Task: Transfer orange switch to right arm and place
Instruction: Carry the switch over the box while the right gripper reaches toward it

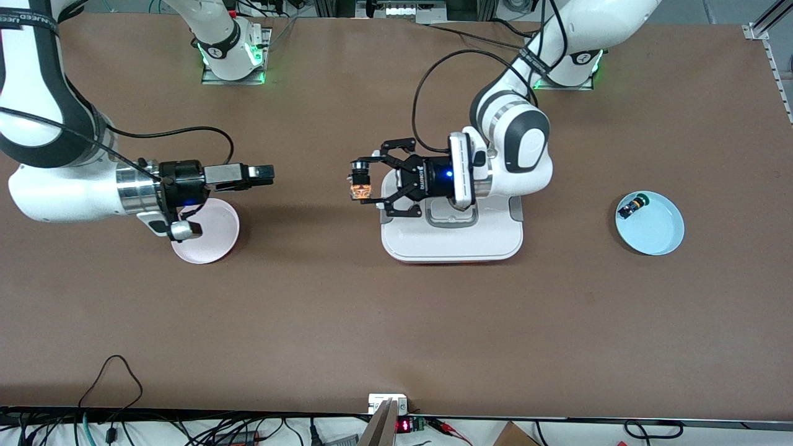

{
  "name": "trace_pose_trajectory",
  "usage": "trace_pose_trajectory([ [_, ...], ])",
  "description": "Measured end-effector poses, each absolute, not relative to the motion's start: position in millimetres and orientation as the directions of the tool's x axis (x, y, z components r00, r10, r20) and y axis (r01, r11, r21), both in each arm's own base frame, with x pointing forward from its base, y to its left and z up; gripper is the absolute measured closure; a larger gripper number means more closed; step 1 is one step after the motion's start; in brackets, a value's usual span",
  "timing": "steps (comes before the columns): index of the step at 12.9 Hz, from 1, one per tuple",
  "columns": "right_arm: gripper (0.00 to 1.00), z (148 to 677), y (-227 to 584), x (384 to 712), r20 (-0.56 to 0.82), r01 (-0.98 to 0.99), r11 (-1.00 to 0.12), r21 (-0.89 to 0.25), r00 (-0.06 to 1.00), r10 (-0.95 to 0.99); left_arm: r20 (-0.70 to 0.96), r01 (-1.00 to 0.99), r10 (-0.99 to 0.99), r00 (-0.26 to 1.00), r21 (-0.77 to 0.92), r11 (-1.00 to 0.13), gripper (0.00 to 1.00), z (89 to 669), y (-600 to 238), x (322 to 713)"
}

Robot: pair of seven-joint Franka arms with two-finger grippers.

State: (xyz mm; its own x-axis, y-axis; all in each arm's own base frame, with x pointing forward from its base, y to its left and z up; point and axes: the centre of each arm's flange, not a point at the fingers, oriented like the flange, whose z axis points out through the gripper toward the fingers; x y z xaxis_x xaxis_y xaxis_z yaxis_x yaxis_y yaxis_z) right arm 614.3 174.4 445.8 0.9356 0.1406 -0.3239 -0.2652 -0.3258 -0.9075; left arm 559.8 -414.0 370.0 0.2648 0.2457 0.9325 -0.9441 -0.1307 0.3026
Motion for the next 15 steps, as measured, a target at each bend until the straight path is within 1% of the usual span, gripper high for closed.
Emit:
trace_pose_trajectory([
  [4, 0.00, 445, 218, 612, -0.328, -0.285, -0.261, -0.922, 0.935, 0.136, 0.943, -0.936, 0.193, 0.271, 0.305, -0.177, 0.28, 368, -432, 558],
  [10, 0.00, 406, 261, 614, -0.416, -0.403, -0.115, -0.908, 0.898, 0.142, 0.949, -0.933, 0.177, 0.263, 0.296, -0.203, 0.28, 373, -440, 561],
  [15, 0.00, 400, 259, 617, -0.430, -0.422, -0.088, -0.902, 0.893, 0.133, 0.948, -0.933, 0.177, 0.264, 0.298, -0.204, 0.28, 372, -440, 561],
])
